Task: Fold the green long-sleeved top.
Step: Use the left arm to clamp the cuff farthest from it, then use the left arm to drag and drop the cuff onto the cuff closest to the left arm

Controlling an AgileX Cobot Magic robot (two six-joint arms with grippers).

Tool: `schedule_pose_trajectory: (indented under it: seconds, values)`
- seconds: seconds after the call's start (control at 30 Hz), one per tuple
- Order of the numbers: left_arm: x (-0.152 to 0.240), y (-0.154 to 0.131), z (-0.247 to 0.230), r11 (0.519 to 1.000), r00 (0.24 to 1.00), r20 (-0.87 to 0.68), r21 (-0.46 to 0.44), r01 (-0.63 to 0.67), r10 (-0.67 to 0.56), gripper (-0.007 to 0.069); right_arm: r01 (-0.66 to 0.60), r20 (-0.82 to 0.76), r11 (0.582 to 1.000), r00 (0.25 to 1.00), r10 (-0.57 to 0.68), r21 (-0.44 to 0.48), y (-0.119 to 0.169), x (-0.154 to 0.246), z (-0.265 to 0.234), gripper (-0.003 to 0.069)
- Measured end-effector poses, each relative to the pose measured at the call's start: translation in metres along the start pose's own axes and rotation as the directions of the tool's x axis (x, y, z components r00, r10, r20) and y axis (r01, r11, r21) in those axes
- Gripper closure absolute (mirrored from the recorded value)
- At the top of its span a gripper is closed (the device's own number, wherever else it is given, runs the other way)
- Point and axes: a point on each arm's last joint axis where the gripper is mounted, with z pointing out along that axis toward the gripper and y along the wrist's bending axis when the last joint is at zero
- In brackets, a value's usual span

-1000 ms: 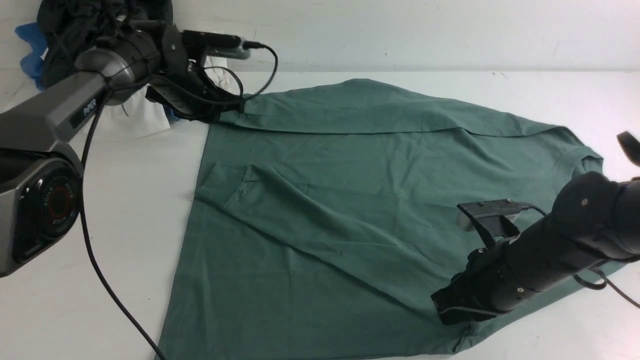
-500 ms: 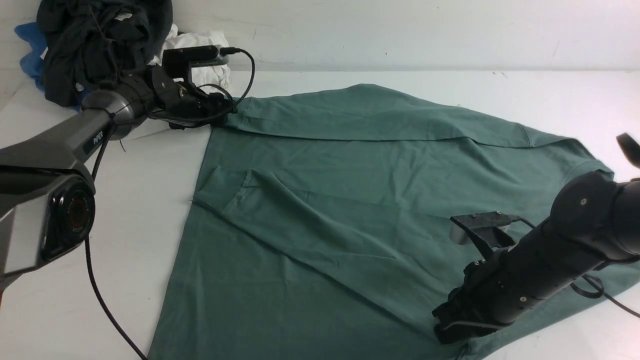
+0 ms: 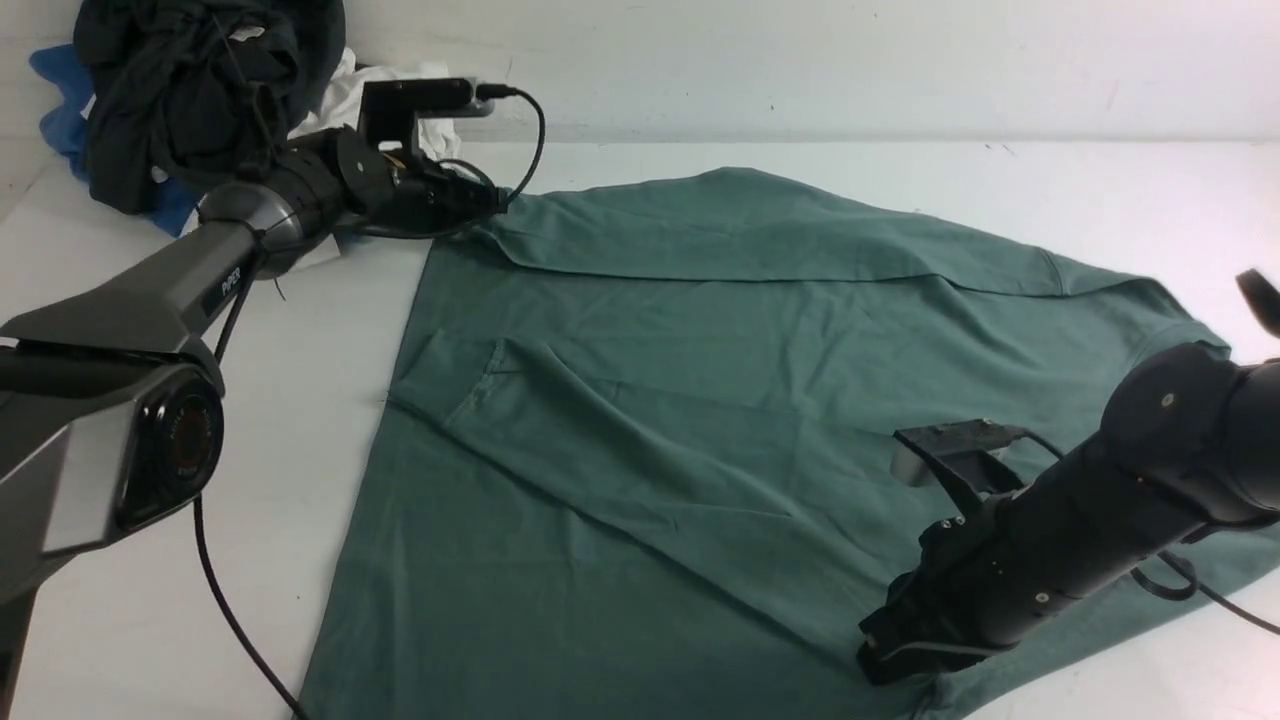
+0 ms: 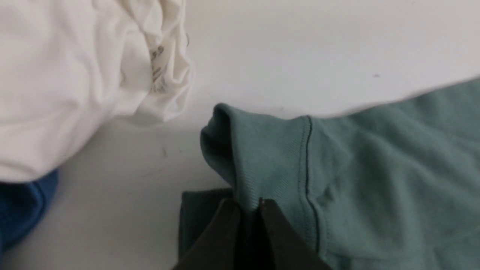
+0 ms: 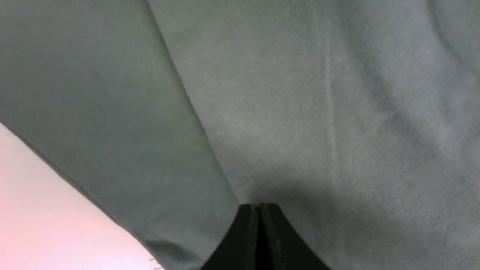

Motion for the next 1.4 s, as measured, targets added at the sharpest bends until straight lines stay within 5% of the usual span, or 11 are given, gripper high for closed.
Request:
schedule_pose_trajectory:
  seconds: [0.37, 0.57, 0.73, 0.97, 1.4]
  values:
    - [-0.086, -0.041, -0.113, 0.984, 0.982, -0.121, 0.120, -0.134, 0.148, 0.0602, 0.064, -0.020, 0.997, 0.998, -0.064, 0.035, -0.001, 0.002, -0.005, 0.0669]
    - [-0.125, -0.058, -0.210, 0.980, 0.971, -0.142, 0.083, -0.182, 0.192, 0.0602, 0.185, 0.073, 0.966, 0.977, -0.201, 0.182, 0.015, 0.003, -0.060, 0.0669]
    - [-0.101, -0.056, -0.210, 0.990, 0.950, -0.284, 0.074, -0.117, 0.133, 0.0602, 0.235, 0.168, 0.928, 0.942, -0.291, 0.289, 0.027, 0.006, -0.096, 0.0669]
    - [-0.005, -0.058, -0.161, 0.990, 0.770, -0.623, 0.095, -0.106, 0.142, 0.0602, 0.146, 0.237, 0.939, 0.945, -0.225, 0.312, 0.030, 0.007, -0.107, 0.0669]
    - [-0.016, -0.104, -0.186, 0.968, 0.796, -0.554, 0.181, -0.172, 0.245, 0.0601, 0.058, 0.282, 0.919, 0.943, -0.179, 0.389, -0.006, -0.095, -0.098, 0.0640]
